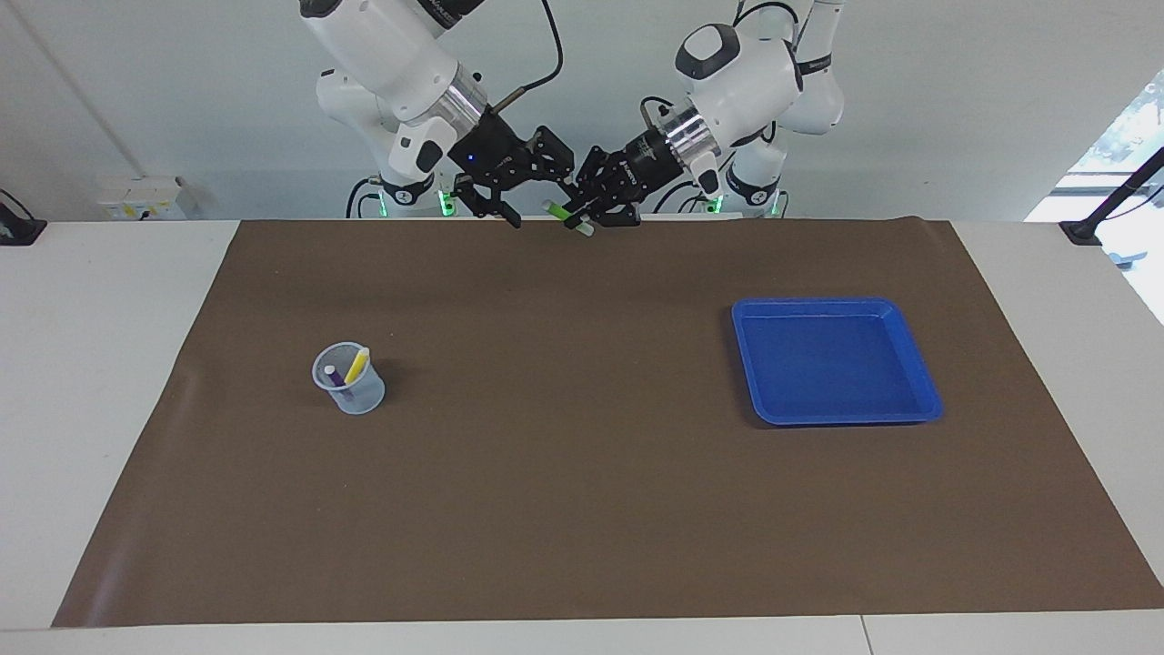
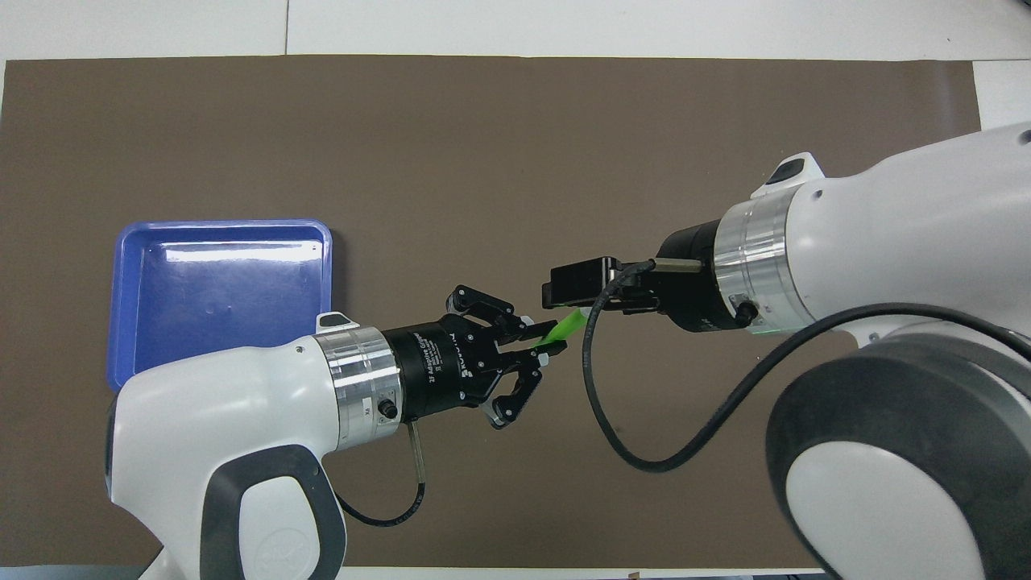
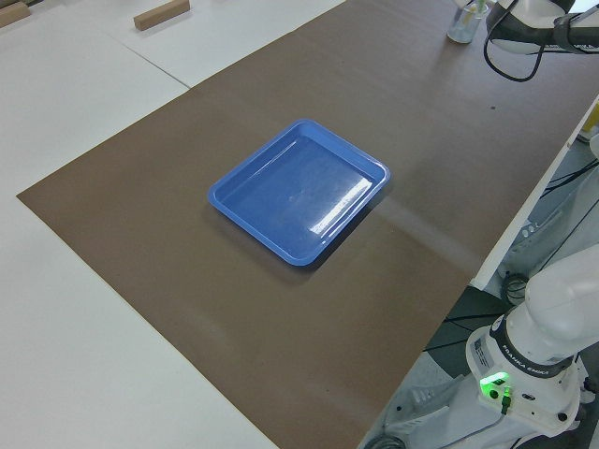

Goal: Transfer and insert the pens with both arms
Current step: 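Grasp the green pen with the right gripper and open the left gripper, then place the green pen into the cup with the right gripper and withdraw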

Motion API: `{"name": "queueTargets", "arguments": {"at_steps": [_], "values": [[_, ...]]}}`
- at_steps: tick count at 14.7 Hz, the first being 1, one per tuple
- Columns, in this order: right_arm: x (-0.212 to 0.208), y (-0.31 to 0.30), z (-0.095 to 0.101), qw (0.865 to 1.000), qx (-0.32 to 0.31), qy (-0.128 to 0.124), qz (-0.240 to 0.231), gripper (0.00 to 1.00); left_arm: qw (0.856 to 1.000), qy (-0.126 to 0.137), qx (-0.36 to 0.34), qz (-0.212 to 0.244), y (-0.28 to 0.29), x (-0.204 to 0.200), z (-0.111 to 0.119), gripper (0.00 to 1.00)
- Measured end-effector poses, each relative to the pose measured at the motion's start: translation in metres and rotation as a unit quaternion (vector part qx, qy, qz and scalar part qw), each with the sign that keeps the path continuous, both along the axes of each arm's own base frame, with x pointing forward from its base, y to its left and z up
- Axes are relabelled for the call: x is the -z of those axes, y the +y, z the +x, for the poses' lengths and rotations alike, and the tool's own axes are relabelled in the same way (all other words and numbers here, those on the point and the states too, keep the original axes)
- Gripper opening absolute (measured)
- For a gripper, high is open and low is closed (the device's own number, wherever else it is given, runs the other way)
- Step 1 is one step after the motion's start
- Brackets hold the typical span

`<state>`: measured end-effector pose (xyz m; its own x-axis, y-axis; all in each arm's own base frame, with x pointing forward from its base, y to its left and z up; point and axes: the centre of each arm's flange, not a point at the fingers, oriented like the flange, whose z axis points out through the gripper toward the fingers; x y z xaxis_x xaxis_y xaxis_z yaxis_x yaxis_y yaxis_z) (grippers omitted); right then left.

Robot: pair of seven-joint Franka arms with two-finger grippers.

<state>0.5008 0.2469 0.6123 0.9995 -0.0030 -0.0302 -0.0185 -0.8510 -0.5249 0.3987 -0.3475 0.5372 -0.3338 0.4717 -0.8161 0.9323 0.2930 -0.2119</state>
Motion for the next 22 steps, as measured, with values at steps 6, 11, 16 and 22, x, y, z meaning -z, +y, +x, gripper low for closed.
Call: {"name": "queueTargets", "arguments": {"at_steps": [6,11,16,22], "values": [[-0.001,0.008,-0.007,1.000,-0.014,-0.010,-0.022,0.60,1.000,0.006,-0.013,-0.002,0.002,-0.001,0.002,0.17],[-0.004,0.015,-0.011,0.999,-0.020,-0.016,-0.023,0.18,1.000,0.008,-0.017,-0.003,0.001,0.000,0.001,0.17],[-0.007,0.020,-0.013,0.998,-0.029,-0.029,-0.039,0.18,1.000,0.010,-0.020,-0.005,0.000,0.000,0.001,0.17],[0.006,-0.026,0.006,0.983,-0.025,-0.072,-0.169,0.18,0.999,0.009,-0.030,-0.009,0.007,-0.003,0.005,0.69]]}}
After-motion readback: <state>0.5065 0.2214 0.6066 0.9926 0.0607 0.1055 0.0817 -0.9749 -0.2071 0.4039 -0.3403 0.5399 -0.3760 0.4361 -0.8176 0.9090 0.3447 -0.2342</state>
